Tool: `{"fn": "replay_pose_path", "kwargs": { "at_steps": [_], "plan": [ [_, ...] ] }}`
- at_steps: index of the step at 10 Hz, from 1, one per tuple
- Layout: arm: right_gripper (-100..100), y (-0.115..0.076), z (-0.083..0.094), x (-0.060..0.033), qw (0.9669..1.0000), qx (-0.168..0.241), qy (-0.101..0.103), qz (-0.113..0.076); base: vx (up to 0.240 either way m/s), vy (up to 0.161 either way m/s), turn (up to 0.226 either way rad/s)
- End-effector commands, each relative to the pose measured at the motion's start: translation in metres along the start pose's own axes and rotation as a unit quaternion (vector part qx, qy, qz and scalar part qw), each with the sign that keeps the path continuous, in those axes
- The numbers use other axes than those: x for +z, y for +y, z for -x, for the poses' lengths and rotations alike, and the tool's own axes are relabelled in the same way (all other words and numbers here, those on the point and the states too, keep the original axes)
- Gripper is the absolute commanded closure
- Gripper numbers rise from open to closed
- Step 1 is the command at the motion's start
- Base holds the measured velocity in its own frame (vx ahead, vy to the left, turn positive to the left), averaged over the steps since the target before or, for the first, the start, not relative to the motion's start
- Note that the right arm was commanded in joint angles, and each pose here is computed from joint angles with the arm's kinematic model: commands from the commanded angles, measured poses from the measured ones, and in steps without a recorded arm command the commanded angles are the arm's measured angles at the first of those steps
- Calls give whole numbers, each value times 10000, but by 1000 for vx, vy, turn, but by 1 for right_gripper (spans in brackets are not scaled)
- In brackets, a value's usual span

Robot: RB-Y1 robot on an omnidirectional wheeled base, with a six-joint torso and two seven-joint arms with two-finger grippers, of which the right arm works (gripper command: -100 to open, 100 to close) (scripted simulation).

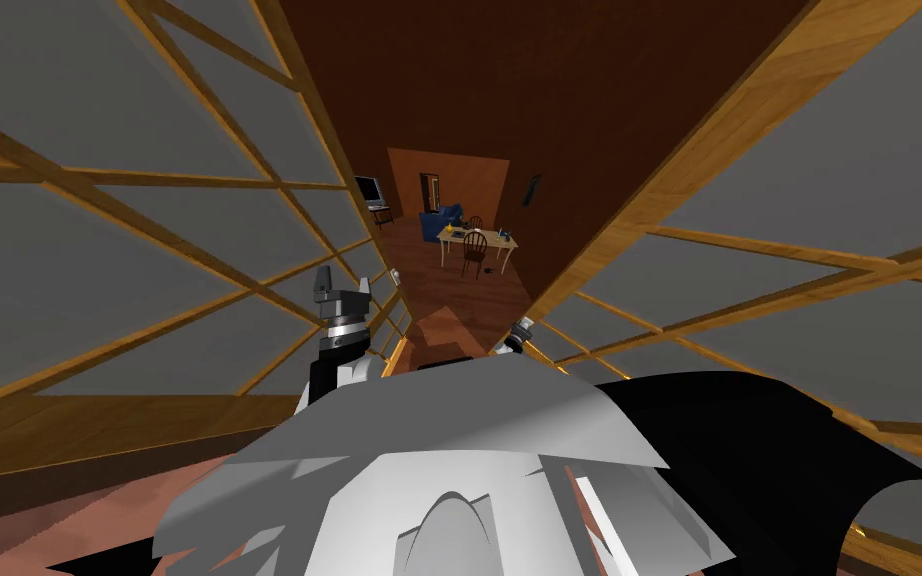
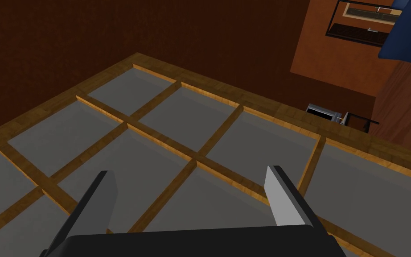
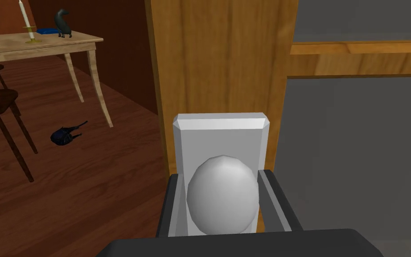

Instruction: Push the door open

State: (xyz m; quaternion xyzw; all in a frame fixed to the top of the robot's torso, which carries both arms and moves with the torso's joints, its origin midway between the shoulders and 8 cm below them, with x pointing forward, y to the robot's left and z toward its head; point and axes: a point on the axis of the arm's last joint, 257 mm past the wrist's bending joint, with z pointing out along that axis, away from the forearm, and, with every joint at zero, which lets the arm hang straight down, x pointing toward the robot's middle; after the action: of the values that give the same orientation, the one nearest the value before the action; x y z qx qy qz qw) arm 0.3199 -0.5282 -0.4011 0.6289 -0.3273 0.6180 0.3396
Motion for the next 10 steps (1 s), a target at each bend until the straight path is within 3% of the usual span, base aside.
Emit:
{"fn": "replay_pose_path", "kwargs": {
  "at_steps": [1, 5, 6, 10],
  "plan": [
    [100, 120, -57, 80, 9998, 29, 69, 173, 178, -102, -44],
    [100, 349, -24, 93, 9987, 114, 21, 491, 193, -96, -54],
    [100, 321, -19, 102, 9990, 94, 13, 443, 79, -43, -23],
    [100, 682, -30, 161, 9964, 95, 35, 841, 162, -95, -46]
  ]
}}
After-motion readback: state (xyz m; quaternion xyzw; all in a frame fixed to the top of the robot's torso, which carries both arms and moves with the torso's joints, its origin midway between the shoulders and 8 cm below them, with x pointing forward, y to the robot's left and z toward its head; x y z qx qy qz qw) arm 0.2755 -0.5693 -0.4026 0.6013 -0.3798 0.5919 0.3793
